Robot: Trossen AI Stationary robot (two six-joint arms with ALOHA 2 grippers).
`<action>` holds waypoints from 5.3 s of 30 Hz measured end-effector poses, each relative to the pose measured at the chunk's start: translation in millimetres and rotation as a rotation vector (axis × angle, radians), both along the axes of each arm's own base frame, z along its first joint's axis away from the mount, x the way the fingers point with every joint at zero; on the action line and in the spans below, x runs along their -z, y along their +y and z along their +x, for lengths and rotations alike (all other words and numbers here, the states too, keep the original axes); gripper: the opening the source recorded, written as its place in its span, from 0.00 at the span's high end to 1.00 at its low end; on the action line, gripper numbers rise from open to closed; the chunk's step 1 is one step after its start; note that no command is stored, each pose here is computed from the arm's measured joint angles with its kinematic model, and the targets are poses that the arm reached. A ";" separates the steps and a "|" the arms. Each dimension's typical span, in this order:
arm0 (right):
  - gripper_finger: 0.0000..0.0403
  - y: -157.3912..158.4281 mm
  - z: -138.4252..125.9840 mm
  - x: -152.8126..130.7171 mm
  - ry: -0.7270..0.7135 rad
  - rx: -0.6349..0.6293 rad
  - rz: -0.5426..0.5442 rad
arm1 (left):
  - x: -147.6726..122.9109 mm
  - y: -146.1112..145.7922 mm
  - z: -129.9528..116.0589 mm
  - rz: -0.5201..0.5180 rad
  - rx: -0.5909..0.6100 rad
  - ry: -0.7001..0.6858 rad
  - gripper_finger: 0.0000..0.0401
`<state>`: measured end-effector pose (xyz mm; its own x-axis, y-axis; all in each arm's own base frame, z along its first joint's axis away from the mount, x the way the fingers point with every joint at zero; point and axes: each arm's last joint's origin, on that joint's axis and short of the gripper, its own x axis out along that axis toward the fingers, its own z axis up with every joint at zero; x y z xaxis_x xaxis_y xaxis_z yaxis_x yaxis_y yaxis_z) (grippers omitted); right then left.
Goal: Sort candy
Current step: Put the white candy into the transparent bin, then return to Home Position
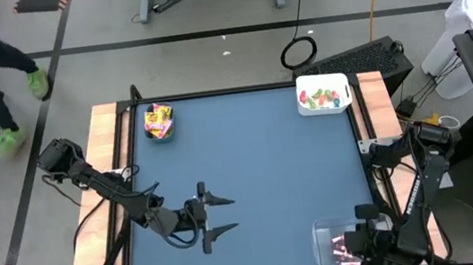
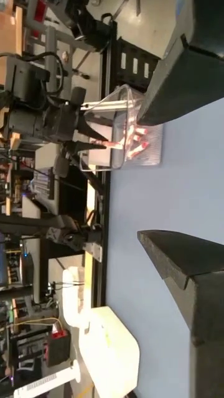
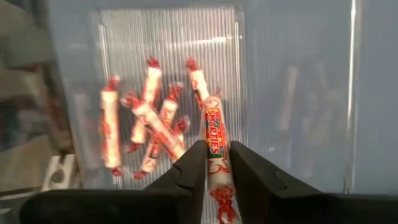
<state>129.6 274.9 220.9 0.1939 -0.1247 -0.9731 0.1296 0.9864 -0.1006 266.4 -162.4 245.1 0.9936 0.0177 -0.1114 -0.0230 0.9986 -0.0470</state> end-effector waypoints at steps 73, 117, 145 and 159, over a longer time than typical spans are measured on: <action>1.00 -203.3 0.8 57.5 -1.126 -0.286 0.001 | 92.5 118.0 -50.0 0.023 0.246 -0.006 0.99; 1.00 -248.9 -16.7 55.6 -1.313 -0.422 -0.027 | 100.0 136.2 -110.7 -0.001 0.203 -0.036 0.99; 1.00 -266.7 -30.6 52.8 -1.351 -0.325 -0.106 | 89.2 141.3 -133.5 0.002 0.156 -0.018 0.99; 1.00 -266.7 -30.4 53.1 -1.352 -0.302 -0.077 | 85.6 143.9 -147.6 0.006 0.147 -0.030 0.99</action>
